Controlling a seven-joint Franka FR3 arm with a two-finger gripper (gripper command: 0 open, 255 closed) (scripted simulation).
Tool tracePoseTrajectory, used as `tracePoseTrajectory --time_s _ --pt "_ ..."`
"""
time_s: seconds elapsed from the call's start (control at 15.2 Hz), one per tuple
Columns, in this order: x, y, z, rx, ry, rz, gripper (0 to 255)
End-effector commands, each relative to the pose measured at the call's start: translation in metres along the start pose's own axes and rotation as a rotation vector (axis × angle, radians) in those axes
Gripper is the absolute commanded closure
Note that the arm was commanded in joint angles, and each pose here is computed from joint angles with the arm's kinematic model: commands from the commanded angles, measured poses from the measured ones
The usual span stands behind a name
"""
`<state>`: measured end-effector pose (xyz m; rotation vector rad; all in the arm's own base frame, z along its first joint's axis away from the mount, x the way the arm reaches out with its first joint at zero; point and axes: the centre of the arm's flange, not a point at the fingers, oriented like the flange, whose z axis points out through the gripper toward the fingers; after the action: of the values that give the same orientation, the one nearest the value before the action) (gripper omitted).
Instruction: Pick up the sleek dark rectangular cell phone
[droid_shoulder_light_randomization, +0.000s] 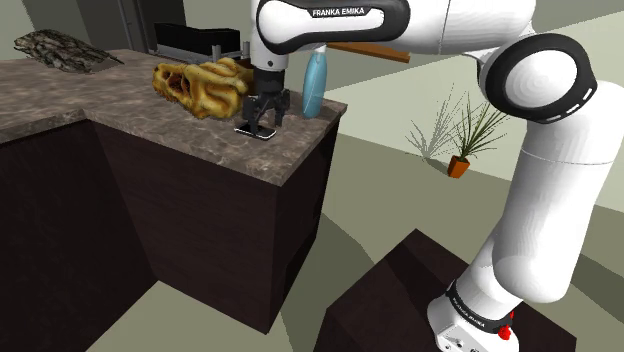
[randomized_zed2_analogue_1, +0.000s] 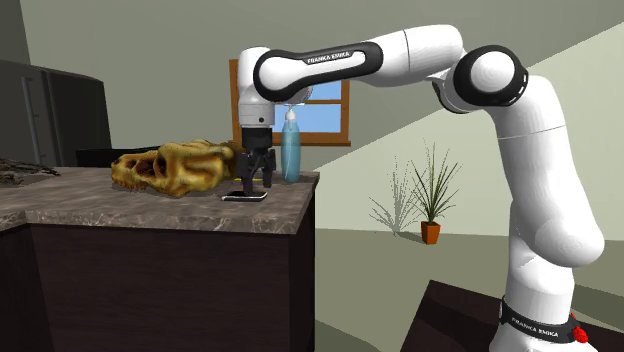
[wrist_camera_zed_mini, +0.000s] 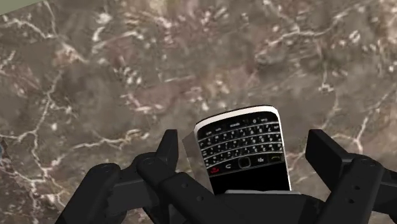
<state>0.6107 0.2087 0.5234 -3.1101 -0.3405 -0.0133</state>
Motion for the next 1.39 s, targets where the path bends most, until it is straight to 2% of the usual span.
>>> tracePoseTrajectory --time_s 0.0,0.13,0.2,0.79,1.32 --pt "0.001 0.000 0.010 0.000 0.001 0.000 0" --pt "0.001 0.000 0.013 0.000 0.001 0.000 0" --pt "0.000 0.000 0.012 0.000 0.001 0.000 255" --pt "0.001 0.000 0.013 0.000 0.001 0.000 255" --pt "0.001 -0.001 -0.029 0.000 0.001 0.000 255"
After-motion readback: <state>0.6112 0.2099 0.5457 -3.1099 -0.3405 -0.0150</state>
